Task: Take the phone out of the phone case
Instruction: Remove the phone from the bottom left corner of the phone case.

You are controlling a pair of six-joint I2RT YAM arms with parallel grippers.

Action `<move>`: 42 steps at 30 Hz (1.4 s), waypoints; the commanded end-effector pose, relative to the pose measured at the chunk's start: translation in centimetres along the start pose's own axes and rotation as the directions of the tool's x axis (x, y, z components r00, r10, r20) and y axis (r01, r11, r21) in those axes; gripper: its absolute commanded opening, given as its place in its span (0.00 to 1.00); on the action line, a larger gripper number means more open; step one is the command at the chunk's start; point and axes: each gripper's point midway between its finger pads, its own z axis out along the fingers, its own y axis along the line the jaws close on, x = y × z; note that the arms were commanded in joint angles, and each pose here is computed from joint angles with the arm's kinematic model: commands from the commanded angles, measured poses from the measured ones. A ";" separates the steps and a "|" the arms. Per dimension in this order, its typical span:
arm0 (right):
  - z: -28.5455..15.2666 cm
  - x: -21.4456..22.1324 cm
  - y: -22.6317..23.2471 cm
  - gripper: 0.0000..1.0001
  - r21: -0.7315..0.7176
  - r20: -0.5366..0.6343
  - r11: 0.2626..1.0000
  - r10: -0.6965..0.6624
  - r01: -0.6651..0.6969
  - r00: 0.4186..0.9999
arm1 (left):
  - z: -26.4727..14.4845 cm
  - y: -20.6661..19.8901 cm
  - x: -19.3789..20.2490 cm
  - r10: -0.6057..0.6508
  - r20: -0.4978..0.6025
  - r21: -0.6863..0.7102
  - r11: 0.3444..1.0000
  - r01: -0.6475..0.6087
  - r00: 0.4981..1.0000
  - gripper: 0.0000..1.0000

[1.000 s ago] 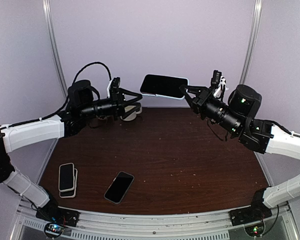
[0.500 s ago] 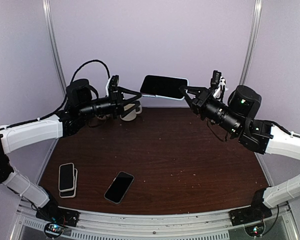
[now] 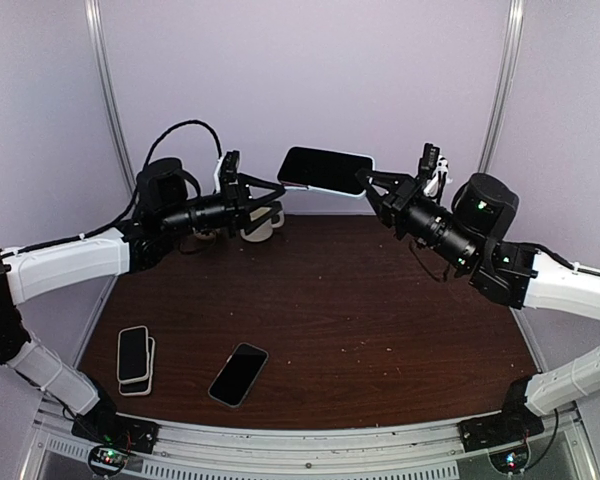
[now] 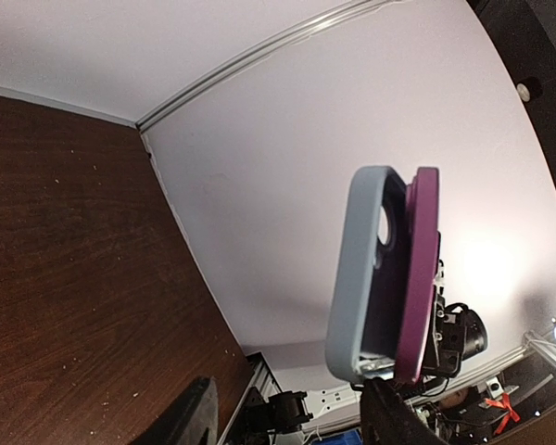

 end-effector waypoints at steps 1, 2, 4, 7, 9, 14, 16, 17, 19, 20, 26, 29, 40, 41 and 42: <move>-0.2 0.0 4.1 0.00 -0.175 -0.025 0.983 0.060 -0.064 0.998 | 0.8 -0.9 -0.8 0.040 0.019 0.034 0.999 -0.040 0.999 0.56; -0.2 0.0 4.2 0.00 -0.176 -0.029 0.982 0.060 -0.064 0.998 | 0.9 -0.8 -0.8 0.040 0.019 0.033 0.999 -0.040 0.999 0.56; -0.1 0.2 4.3 0.00 -0.175 -0.039 0.982 0.061 -0.067 0.997 | 0.9 -0.9 -0.9 0.043 0.021 0.033 0.998 -0.044 0.999 0.56; 0.0 0.5 4.5 0.00 -0.180 -0.056 0.981 0.061 -0.070 0.997 | 1.2 -0.7 -1.0 0.047 0.016 0.029 0.998 -0.047 0.999 0.56; 0.2 0.8 4.4 0.00 -0.177 -0.066 0.982 0.058 -0.069 0.996 | 1.3 -0.5 -1.0 0.052 0.013 0.021 0.998 -0.052 0.999 0.55; 0.5 1.1 4.8 0.00 -0.192 -0.085 0.979 0.047 -0.062 0.995 | 1.3 0.7 -0.7 0.149 -0.018 -0.054 0.987 -0.150 0.989 0.56; 0.8 1.2 5.4 0.00 -0.201 -0.101 0.978 0.033 -0.052 0.994 | 1.2 1.7 -0.4 0.169 -0.029 -0.095 0.981 -0.171 0.985 0.55; 0.9 1.3 5.6 0.00 -0.202 -0.108 0.978 0.024 -0.046 0.994 | 1.2 2.1 -0.3 0.176 -0.030 -0.103 0.979 -0.178 0.984 0.56; 1.0 1.3 5.8 0.00 -0.201 -0.113 0.979 0.011 -0.033 0.994 | 1.1 2.6 -0.1 0.189 -0.038 -0.120 0.974 -0.193 0.981 0.56; 1.0 1.2 5.9 0.00 -0.202 -0.111 0.979 0.004 -0.026 0.994 | 1.1 2.7 -0.1 0.197 -0.043 -0.127 0.971 -0.201 0.980 0.56; 0.6 1.1 6.3 0.00 -0.208 -0.110 0.978 -0.034 0.010 0.993 | 0.6 2.9 -0.2 0.270 -0.084 -0.185 0.942 -0.281 0.959 0.57; 0.0 1.0 5.5 0.00 -0.183 -0.101 0.981 -0.077 0.058 0.992 | -0.1 2.6 -0.1 0.316 -0.120 -0.212 0.918 -0.335 0.941 0.60; -2.9 0.1 1.4 0.00 -0.093 -0.050 0.945 -0.320 0.314 0.946 | -4.9 1.3 0.1 0.475 -0.266 -0.279 0.795 -0.538 0.839 0.70; -3.0 0.2 1.2 0.00 -0.087 -0.050 0.933 -0.353 0.348 0.934 | -5.3 1.0 0.3 0.494 -0.284 -0.279 0.778 -0.564 0.822 0.71; -3.1 0.2 0.9 0.00 -0.076 -0.052 0.921 -0.387 0.383 0.920 | -5.8 0.8 0.4 0.515 -0.303 -0.276 0.758 -0.591 0.802 0.71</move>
